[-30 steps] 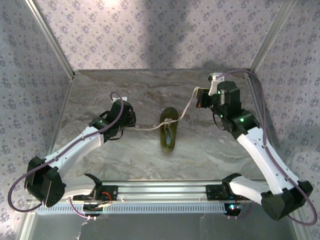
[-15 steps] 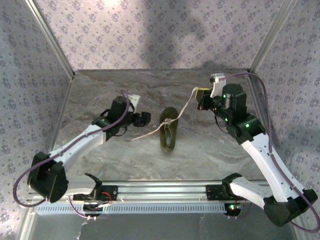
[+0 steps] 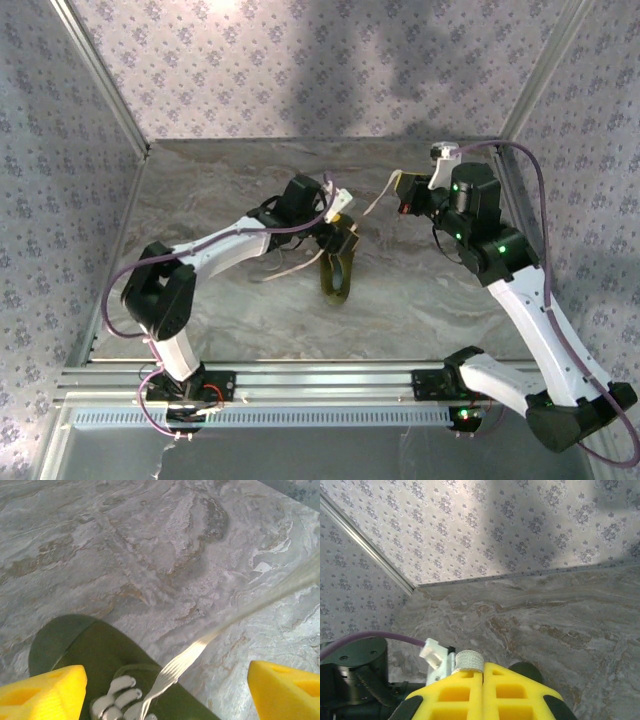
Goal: Tie the shoes
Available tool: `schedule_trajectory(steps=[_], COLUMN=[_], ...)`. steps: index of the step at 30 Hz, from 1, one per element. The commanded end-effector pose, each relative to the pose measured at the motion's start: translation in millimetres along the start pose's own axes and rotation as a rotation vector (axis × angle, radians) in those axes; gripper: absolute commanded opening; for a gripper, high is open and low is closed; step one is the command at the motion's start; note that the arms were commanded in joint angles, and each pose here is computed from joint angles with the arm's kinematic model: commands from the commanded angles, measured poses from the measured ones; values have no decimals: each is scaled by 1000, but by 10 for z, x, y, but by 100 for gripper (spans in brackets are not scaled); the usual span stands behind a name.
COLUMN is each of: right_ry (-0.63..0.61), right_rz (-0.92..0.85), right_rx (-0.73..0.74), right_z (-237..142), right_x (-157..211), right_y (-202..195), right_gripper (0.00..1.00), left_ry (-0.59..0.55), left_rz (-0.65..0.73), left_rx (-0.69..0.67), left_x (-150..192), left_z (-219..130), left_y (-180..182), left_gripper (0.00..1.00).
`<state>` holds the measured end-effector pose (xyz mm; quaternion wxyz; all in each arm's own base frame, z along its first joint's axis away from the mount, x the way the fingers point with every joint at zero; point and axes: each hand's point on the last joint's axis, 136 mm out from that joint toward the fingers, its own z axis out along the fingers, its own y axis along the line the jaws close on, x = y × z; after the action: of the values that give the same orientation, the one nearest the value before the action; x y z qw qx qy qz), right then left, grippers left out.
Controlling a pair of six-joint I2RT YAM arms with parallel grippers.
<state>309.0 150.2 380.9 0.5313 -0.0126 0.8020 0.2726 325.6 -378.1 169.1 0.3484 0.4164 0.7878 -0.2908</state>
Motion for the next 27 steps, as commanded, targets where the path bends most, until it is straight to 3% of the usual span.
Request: schedule_trajectory(steps=[1, 3, 11, 15, 19, 21, 27], right_ry=[-3, -4, -6, 0, 160, 261, 585], right_rz=[40, 42, 41, 39, 44, 71, 154], right_rx=[-20, -13, 29, 222, 566, 648, 666], right_z=[-65, -75, -111, -144, -131, -65, 235], right_x=[-80, -84, -78, 8, 476, 756, 1791], right_y=[58, 42, -70, -443, -1172, -1434, -1802], right_gripper=[0, 0, 0, 0, 0, 0, 0], left_ry=[30, 41, 38, 14, -74, -103, -94], left_rz=[54, 48, 29, -24, -111, -161, -244], left_rx=[24, 4, 5, 16, 18, 36, 133], left_x=[-26, -18, -38, -28, -100, -132, -133], left_z=[141, 208, 318, 244, 21, -77, -116], left_y=[-53, 7, 50, 86, 203, 254, 202], left_gripper=[81, 75, 20, 0, 0, 0, 0])
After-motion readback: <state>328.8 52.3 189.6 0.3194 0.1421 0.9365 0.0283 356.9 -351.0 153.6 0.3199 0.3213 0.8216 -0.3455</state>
